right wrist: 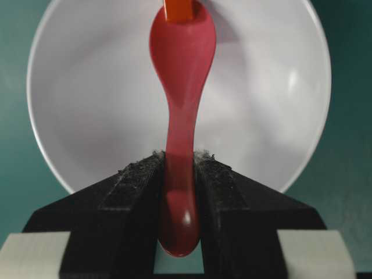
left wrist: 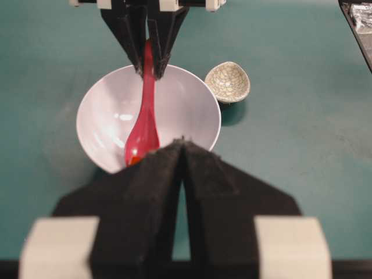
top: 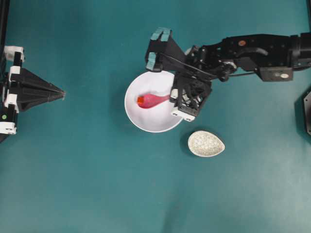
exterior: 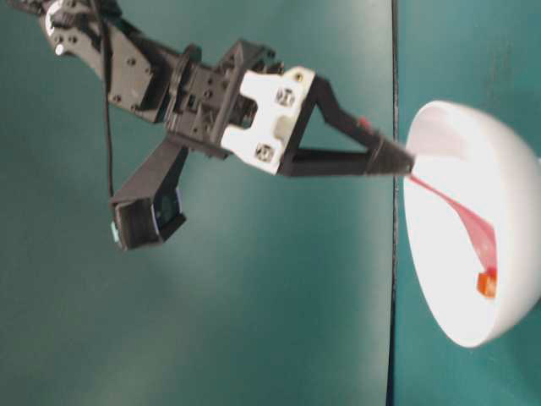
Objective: Grip the spoon and scoop the red block from the bowl with right arm.
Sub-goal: 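Raise the spoon with the red cube on it above the bowl, then hold the loaded spoon steady above the bowl with the right gripper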
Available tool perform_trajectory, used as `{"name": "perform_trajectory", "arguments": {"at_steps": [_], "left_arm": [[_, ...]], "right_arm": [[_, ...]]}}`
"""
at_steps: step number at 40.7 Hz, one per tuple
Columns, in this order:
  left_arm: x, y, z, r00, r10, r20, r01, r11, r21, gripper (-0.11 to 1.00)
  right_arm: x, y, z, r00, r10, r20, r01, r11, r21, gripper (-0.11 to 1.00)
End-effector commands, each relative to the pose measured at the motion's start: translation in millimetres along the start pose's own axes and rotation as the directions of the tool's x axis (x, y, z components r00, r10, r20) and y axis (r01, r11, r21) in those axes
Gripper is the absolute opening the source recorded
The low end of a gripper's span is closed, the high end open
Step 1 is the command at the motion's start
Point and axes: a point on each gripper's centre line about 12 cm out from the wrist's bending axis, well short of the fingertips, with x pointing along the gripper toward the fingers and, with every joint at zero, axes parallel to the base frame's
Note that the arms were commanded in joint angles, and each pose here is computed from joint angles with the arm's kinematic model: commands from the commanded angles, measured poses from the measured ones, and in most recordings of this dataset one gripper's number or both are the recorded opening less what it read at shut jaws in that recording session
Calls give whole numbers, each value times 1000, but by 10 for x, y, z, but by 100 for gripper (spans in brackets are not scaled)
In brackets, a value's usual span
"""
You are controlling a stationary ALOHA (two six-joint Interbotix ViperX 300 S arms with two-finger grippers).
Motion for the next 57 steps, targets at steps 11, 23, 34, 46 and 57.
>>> {"name": "perform_trajectory", "arguments": {"at_steps": [11,23,34,46,57], "left_arm": [[15,-6,95,1000,-2,21,1,1000,2,0],[15,-7,101,1000,-2,23,2,1000,-2,0],[9,-7,106,1000,-2,26,2,1000,-20,0],[-13,-9,134,999,-3,40,3,1000,-20,0],[-4,-7,117,1000,-2,28,2,1000,-3,0]], "right_arm": [[-268,213,-273,981,48,187,-38,998,-53,24],[-514,170,-566,946,66,319,-49,997,-62,24],[-876,227,-497,906,99,413,-71,994,-81,24],[-1305,312,-281,867,127,482,-87,991,-105,24],[-1600,385,-41,820,147,553,-96,988,-121,24]]}}
